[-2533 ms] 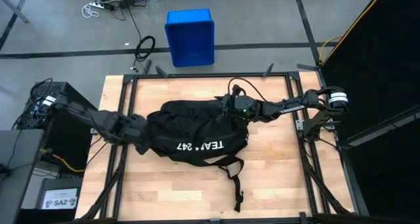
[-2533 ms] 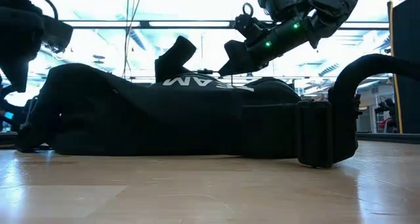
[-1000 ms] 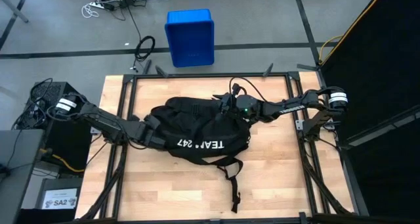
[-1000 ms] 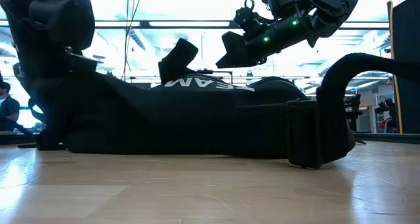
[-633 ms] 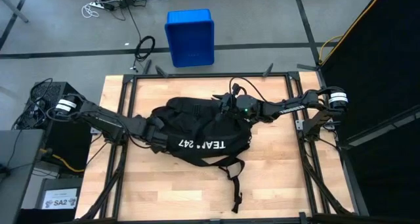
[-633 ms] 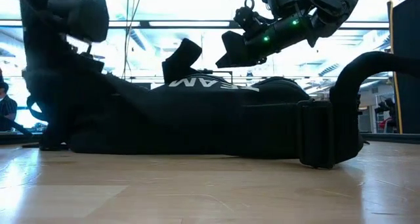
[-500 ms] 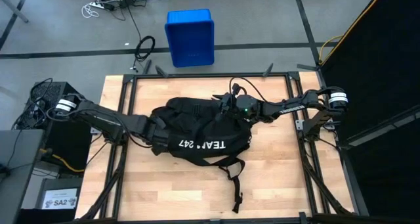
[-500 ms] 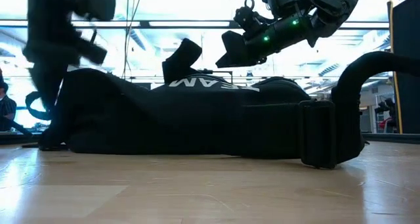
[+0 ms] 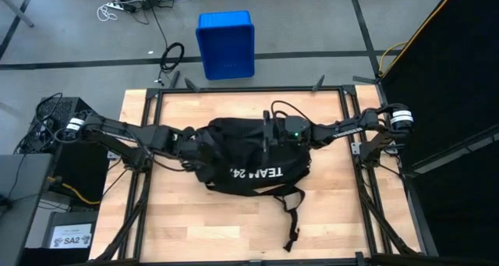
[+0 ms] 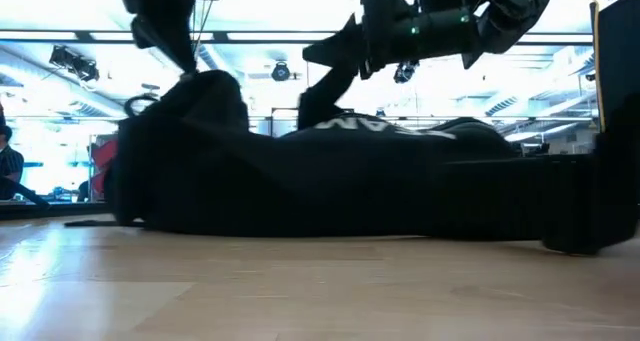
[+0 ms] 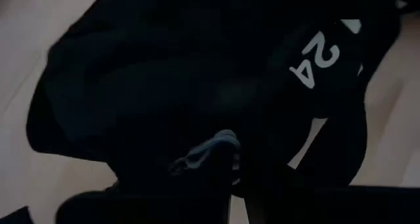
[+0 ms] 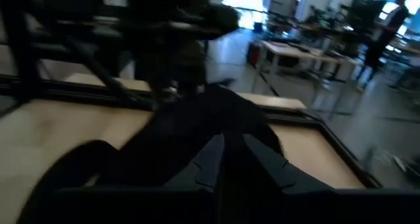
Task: Unpack backpack
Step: Open the backpack
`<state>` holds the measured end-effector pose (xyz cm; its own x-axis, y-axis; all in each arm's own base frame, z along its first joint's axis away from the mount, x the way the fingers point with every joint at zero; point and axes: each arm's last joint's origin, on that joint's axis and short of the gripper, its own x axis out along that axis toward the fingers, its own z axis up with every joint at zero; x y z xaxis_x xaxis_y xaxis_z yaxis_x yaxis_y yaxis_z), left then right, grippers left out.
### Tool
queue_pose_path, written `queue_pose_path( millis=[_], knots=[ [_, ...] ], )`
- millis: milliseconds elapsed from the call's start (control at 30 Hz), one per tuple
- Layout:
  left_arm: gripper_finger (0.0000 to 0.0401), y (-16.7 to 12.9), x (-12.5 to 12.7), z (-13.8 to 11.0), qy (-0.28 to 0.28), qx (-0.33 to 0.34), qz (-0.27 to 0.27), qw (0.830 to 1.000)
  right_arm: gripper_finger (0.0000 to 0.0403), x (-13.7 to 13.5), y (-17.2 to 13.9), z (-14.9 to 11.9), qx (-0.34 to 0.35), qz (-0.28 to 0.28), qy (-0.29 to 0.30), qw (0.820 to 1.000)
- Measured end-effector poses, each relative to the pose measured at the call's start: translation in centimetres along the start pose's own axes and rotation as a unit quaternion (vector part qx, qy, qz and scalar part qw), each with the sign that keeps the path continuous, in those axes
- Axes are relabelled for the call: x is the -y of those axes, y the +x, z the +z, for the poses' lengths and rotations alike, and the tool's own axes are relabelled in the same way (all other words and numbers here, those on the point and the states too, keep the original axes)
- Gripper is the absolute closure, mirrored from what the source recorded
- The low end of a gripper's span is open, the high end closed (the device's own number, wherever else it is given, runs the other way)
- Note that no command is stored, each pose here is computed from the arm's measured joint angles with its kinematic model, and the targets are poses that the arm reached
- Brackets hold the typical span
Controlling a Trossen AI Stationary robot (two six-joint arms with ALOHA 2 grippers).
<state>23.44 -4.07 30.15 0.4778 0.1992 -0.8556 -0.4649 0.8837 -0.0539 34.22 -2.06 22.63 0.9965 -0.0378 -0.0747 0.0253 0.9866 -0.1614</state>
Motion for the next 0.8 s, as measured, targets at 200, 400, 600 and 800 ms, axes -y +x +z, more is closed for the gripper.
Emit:
queue_pose_path(
  millis=[200, 400, 600, 800],
  knots=[
    [0.0401, 0.1, 0.2, 1.0, -0.003, 0.038, -0.022, 0.999, 0.0362, -1.7, 0.0, 0.8, 0.031, 0.021, -0.013, 0.999],
    [0.0401, 0.1, 0.0, 1.8, -0.012, 0.077, -0.013, 0.997, 0.0324, -2.4, 0.0, 1.2, 0.043, 0.029, -0.022, 0.998],
    [0.0401, 0.3, -0.6, 2.5, -0.03, 0.1, 0.005, 0.995, 0.0282, -3.0, 0.5, 1.5, 0.048, 0.032, -0.024, 0.998],
    [0.0401, 0.3, -0.8, 3.0, -0.038, 0.116, 0.006, 0.992, 0.0256, -3.9, 4.7, -0.3, 0.009, -0.011, -0.038, 0.999]
  ],
)
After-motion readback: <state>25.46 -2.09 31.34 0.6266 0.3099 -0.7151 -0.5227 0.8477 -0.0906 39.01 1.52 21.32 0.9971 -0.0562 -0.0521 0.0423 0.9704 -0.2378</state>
